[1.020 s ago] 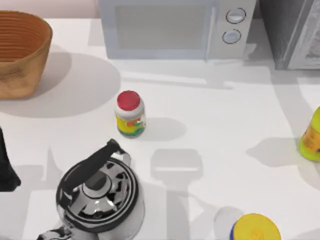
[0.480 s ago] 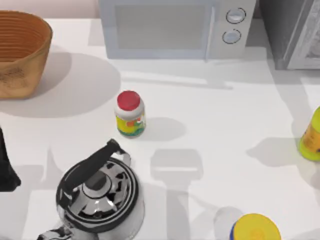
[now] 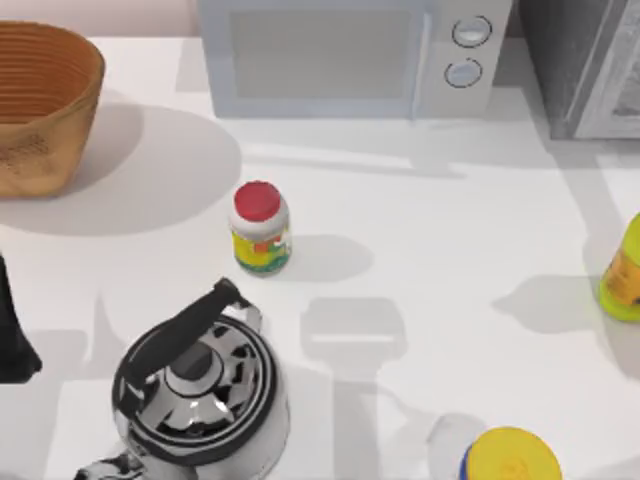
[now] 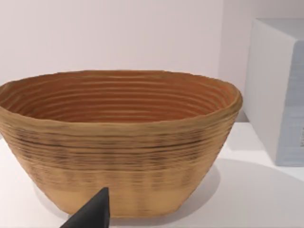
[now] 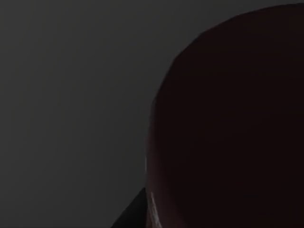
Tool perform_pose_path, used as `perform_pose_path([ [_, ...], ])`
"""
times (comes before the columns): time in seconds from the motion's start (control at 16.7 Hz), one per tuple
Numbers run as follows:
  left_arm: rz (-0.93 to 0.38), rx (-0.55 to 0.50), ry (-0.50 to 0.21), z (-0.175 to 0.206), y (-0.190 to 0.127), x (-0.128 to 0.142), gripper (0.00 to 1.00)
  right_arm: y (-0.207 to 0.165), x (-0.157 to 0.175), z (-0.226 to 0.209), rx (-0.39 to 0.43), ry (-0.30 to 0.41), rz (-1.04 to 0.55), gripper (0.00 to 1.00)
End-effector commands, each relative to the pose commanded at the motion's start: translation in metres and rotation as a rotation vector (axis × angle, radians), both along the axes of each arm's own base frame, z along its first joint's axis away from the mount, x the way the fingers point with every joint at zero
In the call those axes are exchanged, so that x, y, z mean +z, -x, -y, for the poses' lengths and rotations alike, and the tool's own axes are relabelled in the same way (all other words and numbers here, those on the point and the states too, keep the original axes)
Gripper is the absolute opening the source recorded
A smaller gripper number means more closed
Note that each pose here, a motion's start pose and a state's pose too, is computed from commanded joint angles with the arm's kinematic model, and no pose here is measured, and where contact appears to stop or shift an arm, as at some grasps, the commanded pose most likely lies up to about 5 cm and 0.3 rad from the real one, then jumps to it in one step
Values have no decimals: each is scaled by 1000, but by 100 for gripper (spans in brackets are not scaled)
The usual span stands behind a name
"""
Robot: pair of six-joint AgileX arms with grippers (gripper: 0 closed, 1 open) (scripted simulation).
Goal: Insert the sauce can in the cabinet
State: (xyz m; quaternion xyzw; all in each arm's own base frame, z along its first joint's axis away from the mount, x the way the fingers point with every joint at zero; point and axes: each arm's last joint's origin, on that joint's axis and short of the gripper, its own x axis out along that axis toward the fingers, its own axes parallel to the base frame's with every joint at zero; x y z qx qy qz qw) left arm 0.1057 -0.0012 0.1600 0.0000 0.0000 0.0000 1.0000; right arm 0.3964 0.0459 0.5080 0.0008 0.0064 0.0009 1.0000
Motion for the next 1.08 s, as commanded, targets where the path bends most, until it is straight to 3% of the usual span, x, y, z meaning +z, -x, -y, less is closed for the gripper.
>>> perform_pose_path([
  [0.24, 0, 0, 0, 0, 0, 0, 100, -1, 0, 0, 0, 0, 3, 0],
  [1.02, 0, 0, 0, 0, 0, 0, 100, -1, 0, 0, 0, 0, 3, 98],
  [1.08, 0, 0, 0, 0, 0, 0, 100, -1, 0, 0, 0, 0, 3, 100],
])
